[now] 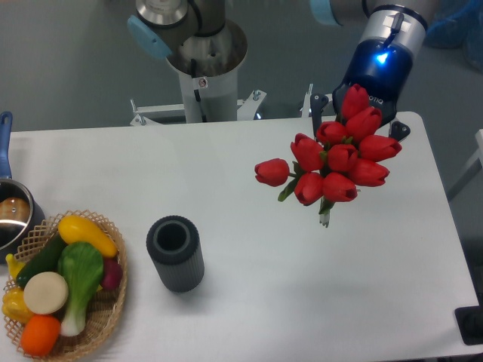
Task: Place the flowers on the table
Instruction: 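Carry the red tulip bunch with the gripper toward the table center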
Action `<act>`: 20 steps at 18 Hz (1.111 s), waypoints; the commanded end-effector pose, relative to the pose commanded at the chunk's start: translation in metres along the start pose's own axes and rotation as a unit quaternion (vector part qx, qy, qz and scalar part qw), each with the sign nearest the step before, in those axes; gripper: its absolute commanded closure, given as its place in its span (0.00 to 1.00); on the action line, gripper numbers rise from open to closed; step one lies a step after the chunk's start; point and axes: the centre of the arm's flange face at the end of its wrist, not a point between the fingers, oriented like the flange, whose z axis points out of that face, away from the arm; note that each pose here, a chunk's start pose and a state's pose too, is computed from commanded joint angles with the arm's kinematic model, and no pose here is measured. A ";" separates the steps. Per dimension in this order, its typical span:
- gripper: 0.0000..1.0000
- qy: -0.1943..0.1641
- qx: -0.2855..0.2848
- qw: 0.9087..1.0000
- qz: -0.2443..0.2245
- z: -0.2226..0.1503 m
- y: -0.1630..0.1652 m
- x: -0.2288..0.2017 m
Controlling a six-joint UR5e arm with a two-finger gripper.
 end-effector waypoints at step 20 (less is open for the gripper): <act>0.72 -0.152 -0.300 0.941 0.042 0.045 0.027 0.026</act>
